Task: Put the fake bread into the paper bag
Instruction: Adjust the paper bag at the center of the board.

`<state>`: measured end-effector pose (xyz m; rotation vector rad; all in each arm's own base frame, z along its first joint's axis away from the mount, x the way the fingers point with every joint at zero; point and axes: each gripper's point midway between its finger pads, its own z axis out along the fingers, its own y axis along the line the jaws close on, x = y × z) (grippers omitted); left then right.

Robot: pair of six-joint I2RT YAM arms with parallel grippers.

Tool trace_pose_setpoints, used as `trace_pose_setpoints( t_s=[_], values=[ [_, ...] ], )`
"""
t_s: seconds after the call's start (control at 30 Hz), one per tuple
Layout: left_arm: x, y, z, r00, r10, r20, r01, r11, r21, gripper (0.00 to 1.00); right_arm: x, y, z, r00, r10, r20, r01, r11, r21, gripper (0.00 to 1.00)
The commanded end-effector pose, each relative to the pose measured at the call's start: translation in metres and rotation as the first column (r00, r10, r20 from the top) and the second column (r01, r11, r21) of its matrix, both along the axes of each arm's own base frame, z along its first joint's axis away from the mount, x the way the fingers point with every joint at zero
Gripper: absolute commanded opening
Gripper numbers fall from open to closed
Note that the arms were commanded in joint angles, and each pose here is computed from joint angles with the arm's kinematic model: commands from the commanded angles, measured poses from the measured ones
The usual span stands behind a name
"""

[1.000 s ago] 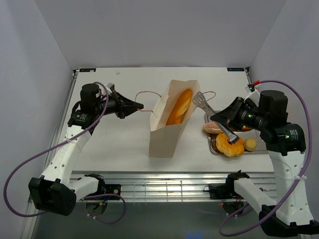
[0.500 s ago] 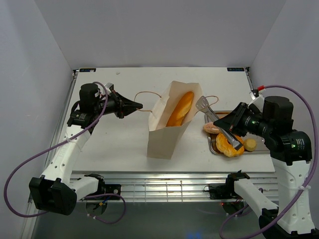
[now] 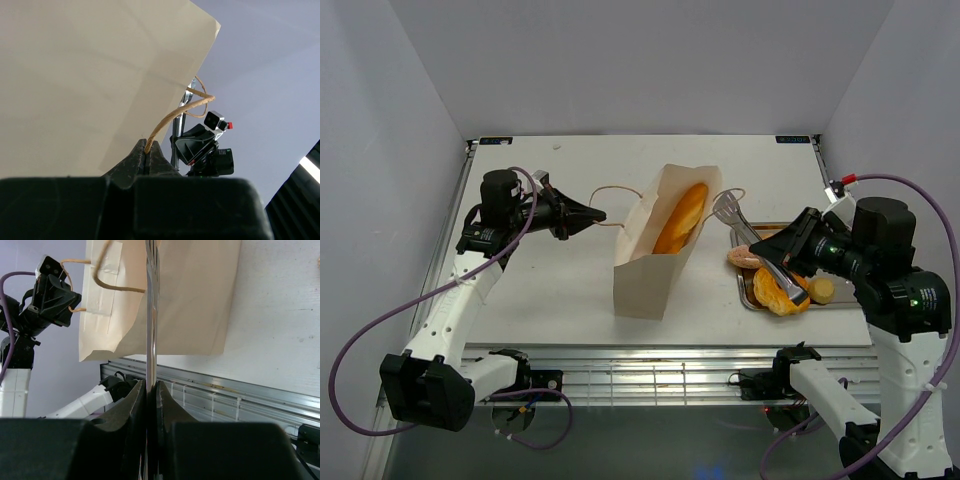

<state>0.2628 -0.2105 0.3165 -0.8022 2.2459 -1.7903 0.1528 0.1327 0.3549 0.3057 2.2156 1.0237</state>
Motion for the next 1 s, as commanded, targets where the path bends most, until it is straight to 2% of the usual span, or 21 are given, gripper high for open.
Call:
trace_pose_setpoints(
  t_s=[0.0,0.07,0.27,0.37,0.47,0.57,0.77,0.97],
  values=[
    [-0.003,0.001,0.007,1.000,-0.009,0.028,0.009,1.000,-0.012,0.00,-0.006,0.000,0.022,0.999,0.003,0.053,-0.004,1.000,0.013,0.08],
    [-0.002,0.002,0.008,1.000,-0.004,0.027,0.005,1.000,-0.011,0.00,-0.011,-0.002,0.010,1.000,0.008,-0.011,-0.008,1.000,-0.015,0.08],
    [0.000,0.001,0.008,1.000,-0.010,0.025,0.011,1.000,-0.013,0.00,-0.020,-0.007,0.007,0.998,-0.004,-0.066,0.001,0.999,-0.046,0.08],
    [0.000,0.001,0.010,0.999,-0.015,0.029,0.015,1.000,-0.014,0.00,-0.021,-0.008,0.005,0.996,-0.020,-0.085,0.017,0.999,-0.036,0.08],
    [0.000,0.000,0.010,0.999,-0.019,0.026,0.019,1.000,-0.015,0.00,-0.018,-0.007,-0.011,0.983,-0.063,-0.173,0.061,0.998,-0.018,0.08],
    [0.001,0.000,0.012,0.999,-0.024,0.031,0.024,1.000,-0.017,0.00,-0.011,-0.013,-0.034,0.959,-0.130,-0.252,0.124,0.991,-0.042,0.08],
    [0.003,0.000,0.011,0.999,-0.034,0.027,0.035,0.999,-0.024,0.00,0.010,-0.038,-0.084,0.884,-0.318,-0.343,0.263,0.944,-0.198,0.08],
    [0.003,0.001,0.013,0.999,-0.043,0.029,0.044,0.999,-0.028,0.00,0.042,-0.066,-0.103,0.826,-0.454,-0.334,0.372,0.884,-0.282,0.08]
  ],
)
